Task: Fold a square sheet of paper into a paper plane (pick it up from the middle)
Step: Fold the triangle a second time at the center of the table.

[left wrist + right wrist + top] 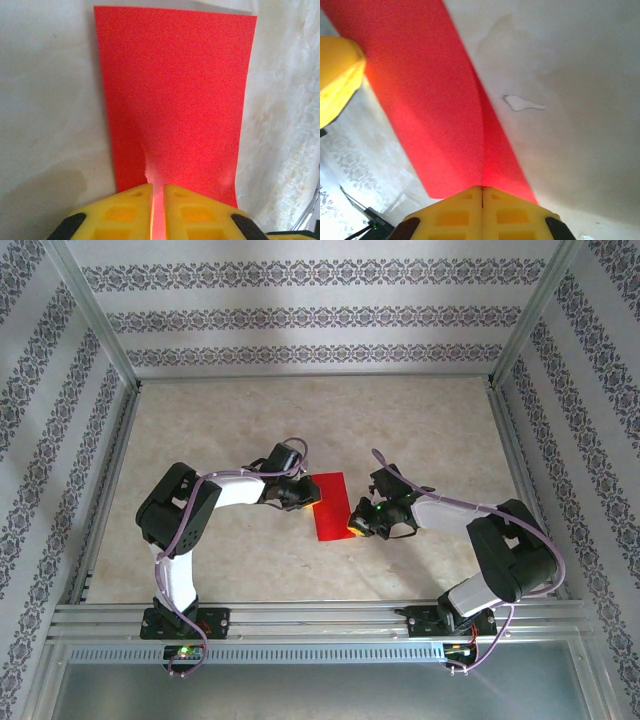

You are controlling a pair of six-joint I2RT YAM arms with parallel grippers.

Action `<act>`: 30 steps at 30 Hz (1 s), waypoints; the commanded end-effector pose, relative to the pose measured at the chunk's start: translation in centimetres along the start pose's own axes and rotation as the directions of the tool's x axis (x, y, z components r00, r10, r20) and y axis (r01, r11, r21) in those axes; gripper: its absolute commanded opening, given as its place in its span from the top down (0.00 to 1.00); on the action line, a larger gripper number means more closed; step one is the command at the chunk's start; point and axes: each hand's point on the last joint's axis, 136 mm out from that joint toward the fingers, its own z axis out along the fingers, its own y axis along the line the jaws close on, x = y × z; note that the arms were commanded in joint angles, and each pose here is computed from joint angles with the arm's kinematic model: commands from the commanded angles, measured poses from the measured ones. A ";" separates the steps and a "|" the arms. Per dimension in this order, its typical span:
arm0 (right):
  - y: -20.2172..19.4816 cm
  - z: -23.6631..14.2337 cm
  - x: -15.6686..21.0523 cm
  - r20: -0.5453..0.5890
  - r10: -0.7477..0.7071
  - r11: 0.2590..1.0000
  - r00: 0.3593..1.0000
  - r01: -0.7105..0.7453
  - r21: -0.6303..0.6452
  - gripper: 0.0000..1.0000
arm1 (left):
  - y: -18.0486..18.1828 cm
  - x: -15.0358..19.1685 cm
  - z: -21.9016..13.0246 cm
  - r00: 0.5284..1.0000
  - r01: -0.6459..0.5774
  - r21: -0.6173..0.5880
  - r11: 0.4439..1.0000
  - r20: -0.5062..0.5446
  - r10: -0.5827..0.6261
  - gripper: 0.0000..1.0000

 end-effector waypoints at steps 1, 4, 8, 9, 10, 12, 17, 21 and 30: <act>2.7 -1.2 -0.7 0.027 -0.058 0.995 0.998 0.060 -0.084 0.99 | 1.8 0.2 0.3 1.000 0.003 -0.070 0.998 -0.025 -0.005 0.86; 3.6 -1.4 -0.8 0.033 -0.081 0.990 0.996 0.085 -0.110 0.99 | 1.9 0.2 0.4 1.000 0.000 -0.077 0.997 -0.027 -0.002 0.87; 5.0 -1.3 -0.9 0.037 -0.112 0.983 0.993 0.116 -0.145 0.99 | 2.0 0.2 0.5 1.000 -0.002 -0.080 0.997 -0.031 0.000 0.87; 5.4 -1.2 -1.0 0.040 -0.120 0.980 0.992 0.125 -0.155 0.99 | 2.1 0.2 0.5 1.000 -0.003 -0.080 0.997 -0.031 0.001 0.87; 5.7 -1.0 -1.1 0.039 -0.124 0.979 0.992 0.129 -0.161 0.99 | 2.0 0.2 0.5 1.000 -0.005 -0.079 0.997 -0.031 0.002 0.87; 6.5 -0.4 -1.4 0.037 -0.131 0.973 0.991 0.135 -0.186 0.99 | 2.0 0.2 0.5 0.999 -0.007 -0.078 0.997 -0.032 0.005 0.87; 7.2 1.5 -1.8 0.026 -0.142 0.971 0.989 0.145 -0.192 0.99 | 2.0 0.1 0.6 0.999 -0.008 -0.080 0.997 -0.035 0.005 0.89; 7.1 2.6 -2.2 0.032 -0.145 0.972 0.989 0.149 -0.181 0.99 | 2.1 0.2 0.7 0.999 -0.004 -0.084 0.996 -0.037 0.001 0.90; 6.7 4.1 -2.8 0.048 -0.127 0.978 0.991 0.133 -0.161 0.98 | 2.6 0.4 0.7 0.999 0.006 -0.101 0.995 -0.041 -0.011 0.92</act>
